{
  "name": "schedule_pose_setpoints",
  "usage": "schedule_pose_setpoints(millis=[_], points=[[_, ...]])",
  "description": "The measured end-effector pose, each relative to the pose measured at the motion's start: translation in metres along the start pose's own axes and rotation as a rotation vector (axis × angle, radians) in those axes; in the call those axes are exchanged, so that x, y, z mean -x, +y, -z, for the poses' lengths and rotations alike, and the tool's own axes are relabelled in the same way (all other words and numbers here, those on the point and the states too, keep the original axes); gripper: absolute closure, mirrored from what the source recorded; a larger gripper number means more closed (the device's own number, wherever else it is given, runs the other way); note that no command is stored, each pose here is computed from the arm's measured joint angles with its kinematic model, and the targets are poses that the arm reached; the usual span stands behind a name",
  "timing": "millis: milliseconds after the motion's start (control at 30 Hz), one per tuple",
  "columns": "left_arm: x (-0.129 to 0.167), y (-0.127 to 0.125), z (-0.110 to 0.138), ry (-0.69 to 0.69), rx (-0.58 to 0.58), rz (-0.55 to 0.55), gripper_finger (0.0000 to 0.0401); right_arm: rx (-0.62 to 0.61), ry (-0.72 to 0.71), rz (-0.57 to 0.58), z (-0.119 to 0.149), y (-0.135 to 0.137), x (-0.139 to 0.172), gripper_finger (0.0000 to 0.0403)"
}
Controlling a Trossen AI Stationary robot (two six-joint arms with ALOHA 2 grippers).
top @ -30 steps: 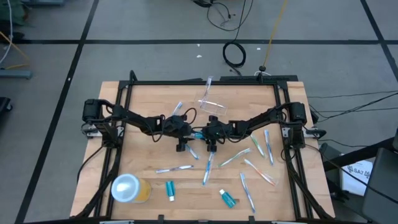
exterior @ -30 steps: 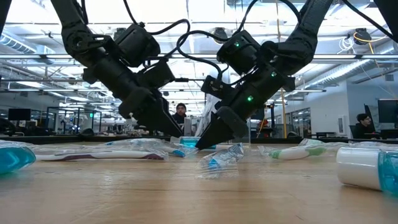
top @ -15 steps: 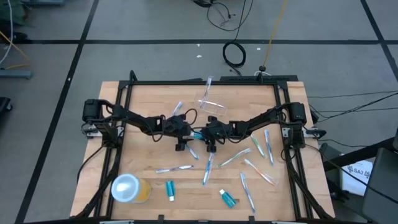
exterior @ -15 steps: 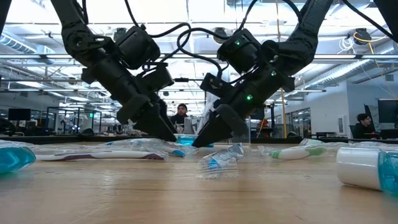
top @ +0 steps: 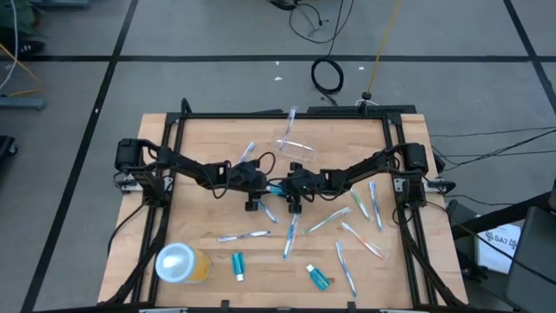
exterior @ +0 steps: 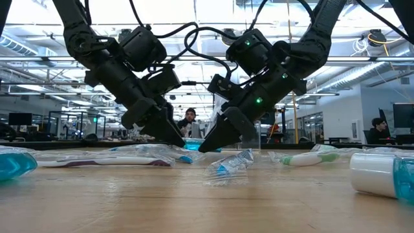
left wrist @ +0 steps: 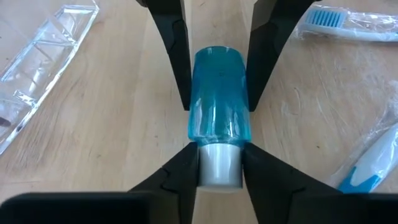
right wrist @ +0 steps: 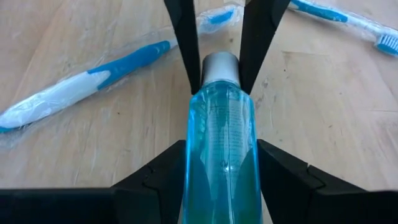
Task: Pick & Place toothbrushing station
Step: Put the top blue mouthwash into the transparent organizer
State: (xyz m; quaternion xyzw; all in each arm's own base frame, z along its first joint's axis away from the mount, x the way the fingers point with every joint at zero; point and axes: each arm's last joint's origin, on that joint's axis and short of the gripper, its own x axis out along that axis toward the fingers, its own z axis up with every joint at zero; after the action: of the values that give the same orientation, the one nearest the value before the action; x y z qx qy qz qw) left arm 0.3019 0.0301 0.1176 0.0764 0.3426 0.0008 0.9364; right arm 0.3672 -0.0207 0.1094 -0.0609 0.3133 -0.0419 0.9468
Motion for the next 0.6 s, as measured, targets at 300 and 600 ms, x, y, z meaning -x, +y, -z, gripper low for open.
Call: schedule_pose_setpoints(millis=[300,600], points=[[0.0,0.0,0.0001,0.001,0.001,0.001,0.0276,-0.001,-0.001,0.002,-0.0001,-0.0001,0.0,0.0234],[0.0,0.0,0.0,0.0,0.008,0.0,0.0224,-0.004,-0.005,0.009,-0.0009,-0.0005,0.0001,0.0234]])
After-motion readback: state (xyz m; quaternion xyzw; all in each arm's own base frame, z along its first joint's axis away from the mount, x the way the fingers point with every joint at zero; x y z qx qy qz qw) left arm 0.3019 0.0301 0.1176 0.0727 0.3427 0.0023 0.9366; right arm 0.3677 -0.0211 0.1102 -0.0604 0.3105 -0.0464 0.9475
